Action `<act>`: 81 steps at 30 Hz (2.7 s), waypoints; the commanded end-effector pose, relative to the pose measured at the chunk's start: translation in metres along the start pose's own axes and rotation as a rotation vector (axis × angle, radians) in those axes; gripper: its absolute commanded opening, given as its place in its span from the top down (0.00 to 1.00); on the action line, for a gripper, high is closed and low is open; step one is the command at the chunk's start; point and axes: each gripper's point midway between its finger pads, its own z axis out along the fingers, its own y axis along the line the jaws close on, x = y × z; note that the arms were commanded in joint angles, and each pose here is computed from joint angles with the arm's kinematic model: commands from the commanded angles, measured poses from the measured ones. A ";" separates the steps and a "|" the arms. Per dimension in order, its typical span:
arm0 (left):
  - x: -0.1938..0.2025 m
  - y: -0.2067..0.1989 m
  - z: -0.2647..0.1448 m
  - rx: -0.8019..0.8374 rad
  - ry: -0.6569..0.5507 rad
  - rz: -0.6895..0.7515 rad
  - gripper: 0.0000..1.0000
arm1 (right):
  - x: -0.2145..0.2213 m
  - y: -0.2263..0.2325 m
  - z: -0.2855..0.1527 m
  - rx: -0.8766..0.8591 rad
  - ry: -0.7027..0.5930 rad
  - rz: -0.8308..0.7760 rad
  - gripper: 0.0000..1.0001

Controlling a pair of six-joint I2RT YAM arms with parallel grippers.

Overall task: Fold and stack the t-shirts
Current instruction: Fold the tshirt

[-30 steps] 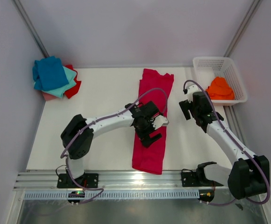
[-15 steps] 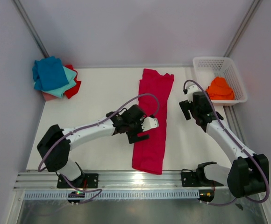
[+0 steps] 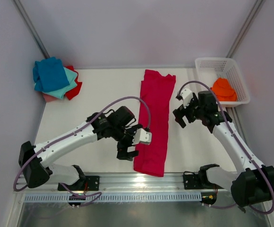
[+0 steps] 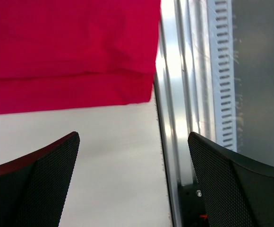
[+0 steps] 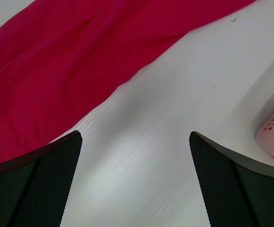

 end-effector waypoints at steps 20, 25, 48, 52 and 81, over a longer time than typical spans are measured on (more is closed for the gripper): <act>0.002 -0.022 0.108 -0.164 0.241 0.256 0.01 | 0.010 -0.012 -0.001 0.109 -0.006 0.015 0.01; -0.007 -0.031 0.116 -0.128 0.234 0.219 0.01 | 0.016 -0.016 0.003 0.127 0.009 0.018 0.01; -0.001 -0.062 0.167 0.030 0.311 0.151 0.01 | 0.014 -0.016 0.000 0.139 0.005 0.034 0.01; -0.001 -0.065 0.172 0.049 0.315 0.140 0.01 | 0.011 -0.016 -0.002 0.135 -0.005 0.033 0.01; 0.010 -0.039 0.194 -0.090 0.377 0.089 0.16 | 0.008 -0.010 -0.010 0.122 -0.037 0.017 0.00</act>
